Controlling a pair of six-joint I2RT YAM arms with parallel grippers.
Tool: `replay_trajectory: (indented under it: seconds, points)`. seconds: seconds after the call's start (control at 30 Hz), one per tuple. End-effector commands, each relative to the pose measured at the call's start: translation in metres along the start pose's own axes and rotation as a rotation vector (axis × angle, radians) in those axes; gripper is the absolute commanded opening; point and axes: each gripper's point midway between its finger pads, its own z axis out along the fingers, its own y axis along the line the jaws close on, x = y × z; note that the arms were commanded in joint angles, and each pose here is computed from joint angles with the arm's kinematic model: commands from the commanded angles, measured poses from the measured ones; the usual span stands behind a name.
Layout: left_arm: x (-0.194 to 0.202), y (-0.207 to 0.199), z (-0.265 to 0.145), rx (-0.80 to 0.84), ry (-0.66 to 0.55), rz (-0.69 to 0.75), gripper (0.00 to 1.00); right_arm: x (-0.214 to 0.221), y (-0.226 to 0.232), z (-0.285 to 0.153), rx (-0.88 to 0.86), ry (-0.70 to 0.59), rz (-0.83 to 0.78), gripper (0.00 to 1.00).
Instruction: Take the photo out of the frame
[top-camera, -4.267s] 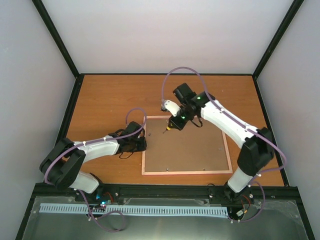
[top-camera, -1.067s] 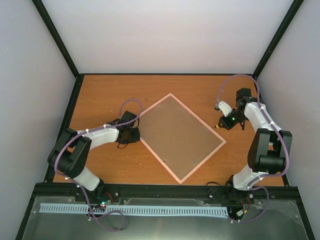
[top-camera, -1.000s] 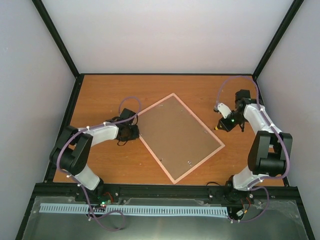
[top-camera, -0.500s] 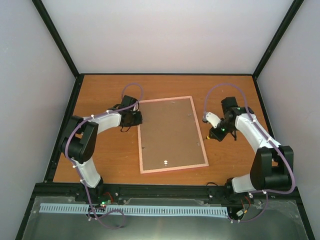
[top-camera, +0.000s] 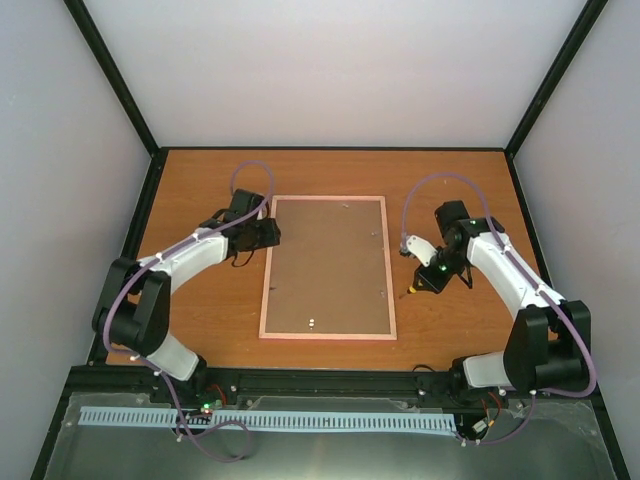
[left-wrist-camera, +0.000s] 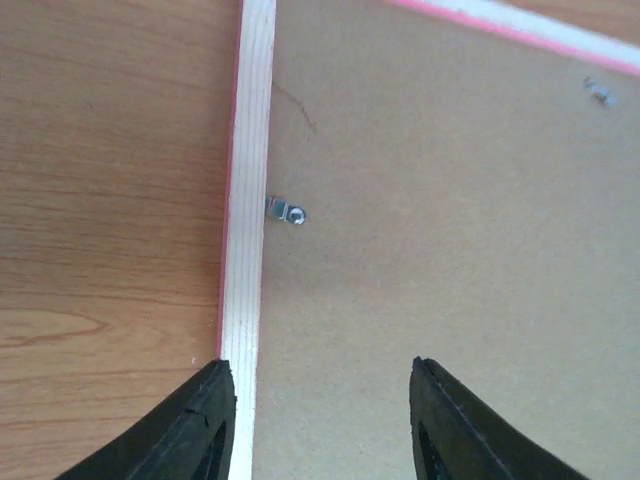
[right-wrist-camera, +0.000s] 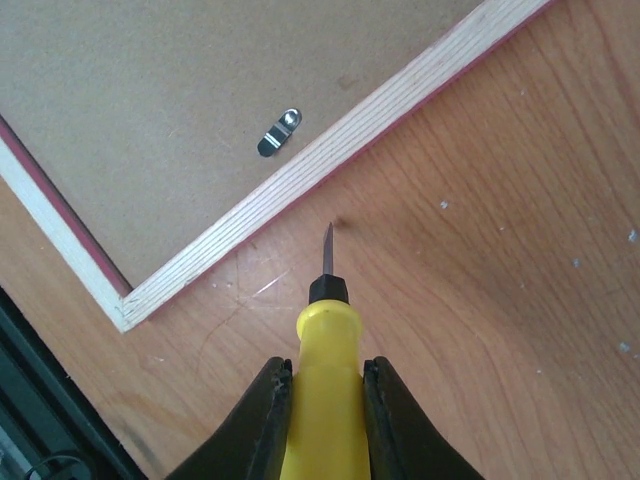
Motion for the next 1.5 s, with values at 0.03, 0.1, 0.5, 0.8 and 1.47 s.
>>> replay_trajectory:
  seconds: [0.03,0.1,0.5,0.8,1.47]
  points:
    - [0.014,0.018,0.005,-0.083,0.039,0.007,0.49,-0.001,0.006,-0.011,-0.008,-0.009,0.028,0.03]
    - [0.022,0.021,0.014,-0.09,0.075,0.019,0.48,-0.004,0.003,-0.014,0.006,-0.02,0.032,0.03]
    - [0.055,0.025,0.051,-0.045,0.179,0.027,0.24,-0.01,-0.003,-0.021,0.043,-0.049,0.042,0.03]
    - [0.082,-0.003,0.06,0.031,0.213,0.11,0.08,-0.036,-0.013,-0.037,0.065,-0.12,0.043,0.03]
    - [0.108,-0.052,0.061,0.104,0.239,0.127,0.01,-0.142,-0.006,-0.048,-0.11,-0.393,0.06,0.03]
